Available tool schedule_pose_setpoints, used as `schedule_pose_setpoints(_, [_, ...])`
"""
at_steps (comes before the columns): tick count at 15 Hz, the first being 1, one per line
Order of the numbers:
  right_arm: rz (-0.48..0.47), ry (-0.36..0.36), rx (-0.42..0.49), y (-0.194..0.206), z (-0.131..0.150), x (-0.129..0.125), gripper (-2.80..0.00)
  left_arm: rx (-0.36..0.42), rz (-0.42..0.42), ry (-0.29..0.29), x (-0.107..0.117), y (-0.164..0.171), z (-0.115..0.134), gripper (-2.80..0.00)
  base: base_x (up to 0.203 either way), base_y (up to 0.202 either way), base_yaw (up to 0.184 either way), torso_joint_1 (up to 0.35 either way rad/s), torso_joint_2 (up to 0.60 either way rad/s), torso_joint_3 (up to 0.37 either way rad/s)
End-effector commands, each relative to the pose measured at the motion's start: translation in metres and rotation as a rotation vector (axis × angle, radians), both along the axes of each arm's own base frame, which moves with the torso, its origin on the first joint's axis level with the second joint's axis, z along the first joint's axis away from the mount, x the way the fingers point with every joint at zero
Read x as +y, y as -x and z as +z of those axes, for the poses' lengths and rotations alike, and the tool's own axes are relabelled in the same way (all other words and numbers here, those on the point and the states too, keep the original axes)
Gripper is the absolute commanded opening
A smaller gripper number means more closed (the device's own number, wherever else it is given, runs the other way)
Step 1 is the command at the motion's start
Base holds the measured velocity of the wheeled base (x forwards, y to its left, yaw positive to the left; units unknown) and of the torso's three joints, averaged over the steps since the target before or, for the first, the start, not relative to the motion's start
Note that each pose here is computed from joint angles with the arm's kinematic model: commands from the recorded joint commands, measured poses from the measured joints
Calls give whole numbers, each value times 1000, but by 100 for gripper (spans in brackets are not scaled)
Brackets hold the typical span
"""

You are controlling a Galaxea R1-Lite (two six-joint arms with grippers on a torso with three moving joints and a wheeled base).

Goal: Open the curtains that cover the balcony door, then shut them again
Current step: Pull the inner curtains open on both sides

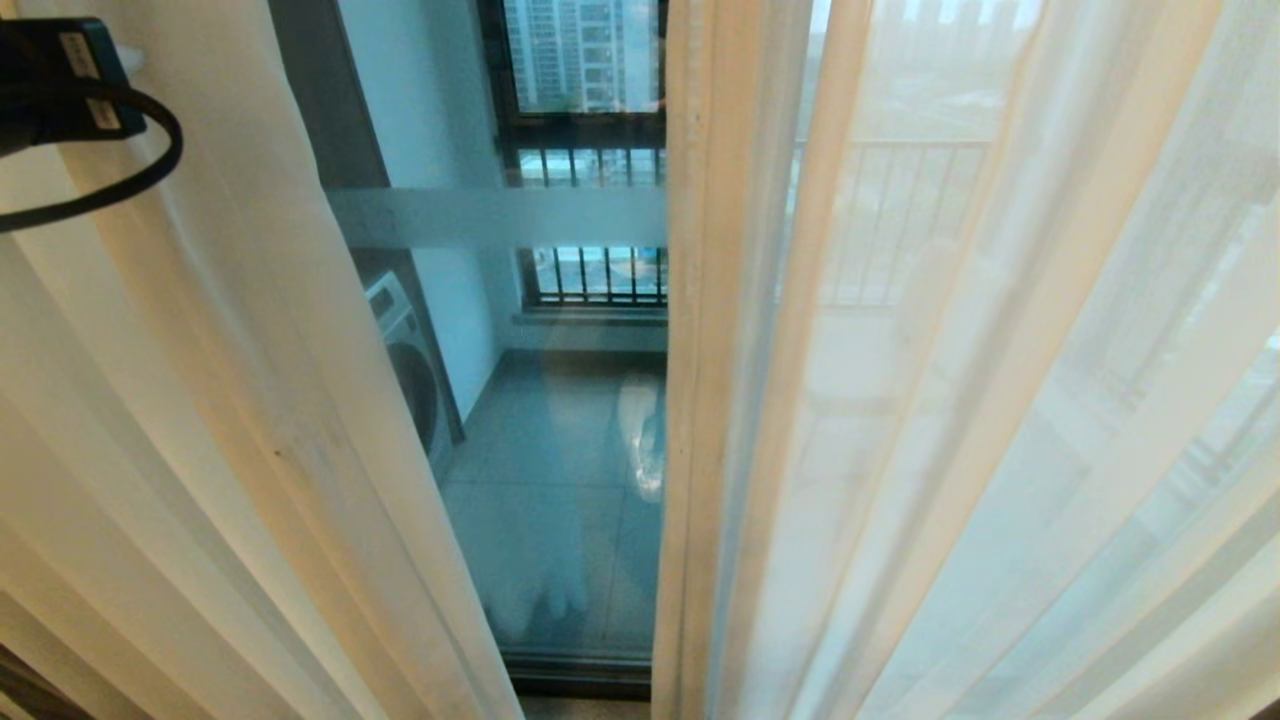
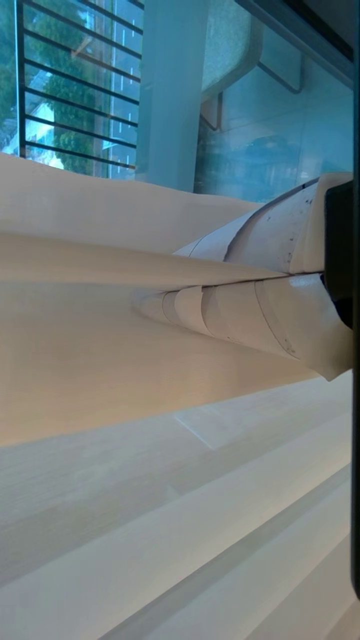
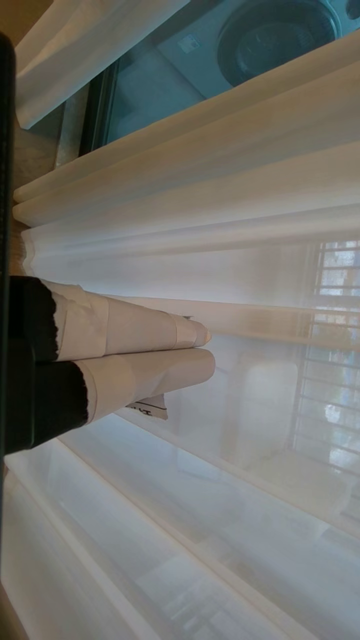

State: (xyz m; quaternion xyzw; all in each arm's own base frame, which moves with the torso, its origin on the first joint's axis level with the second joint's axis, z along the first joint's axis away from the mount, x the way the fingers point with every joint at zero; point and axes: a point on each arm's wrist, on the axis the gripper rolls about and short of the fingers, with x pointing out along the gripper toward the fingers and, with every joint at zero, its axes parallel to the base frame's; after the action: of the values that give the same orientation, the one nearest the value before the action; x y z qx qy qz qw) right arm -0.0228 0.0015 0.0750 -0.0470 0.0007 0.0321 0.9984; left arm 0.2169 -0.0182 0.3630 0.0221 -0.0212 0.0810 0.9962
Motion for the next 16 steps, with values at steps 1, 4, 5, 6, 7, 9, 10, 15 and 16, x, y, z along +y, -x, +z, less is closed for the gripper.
schedule_pose_setpoints(1, [2, 1, 0, 0, 0, 0, -280, 2, 2, 0, 0, -1, 0, -280, 0, 0, 0, 0, 0, 0])
schedule_pose_setpoints(4, [1, 1, 0, 0, 0, 0, -280, 3, -2, 0, -1, -1, -1, -280, 0, 0, 0, 0, 0, 0])
schedule_pose_setpoints(5, [1, 1, 0, 0, 0, 0, -280, 4, -2, -1, -1, -2, -1, -280, 0, 0, 0, 0, 0, 0])
schedule_pose_setpoints(6, [0, 1, 0, 0, 0, 0, -280, 4, -2, 1, -1, -2, -1, -280, 6, 66, -6, -1, 5, 3])
schedule_pose_setpoints(7, [0, 1, 0, 0, 0, 0, -280, 5, -2, 6, -1, -2, -1, -280, 3, 118, 1, 2, 2, 2])
schedule_pose_setpoints(9, [1, 1, 0, 0, 0, 0, -280, 4, -4, 11, -1, -3, -1, -280, 1, 178, 2, 14, 2, 2])
schedule_pose_setpoints(10, [1, 1, 0, 0, 0, 0, -280, 4, -4, 11, -1, -3, -1, -280, 0, 196, 3, -2, 4, -1])
schedule_pose_setpoints(15, [1, 1, 0, 0, 0, 0, -280, 4, -5, 11, -1, -3, -1, -280, 0, 190, 0, 2, 3, 1])
schedule_pose_setpoints(16, [1, 1, 0, 0, 0, 0, -280, 4, -5, 11, -1, -3, -1, -280, 0, 193, 5, -1, -1, 2])
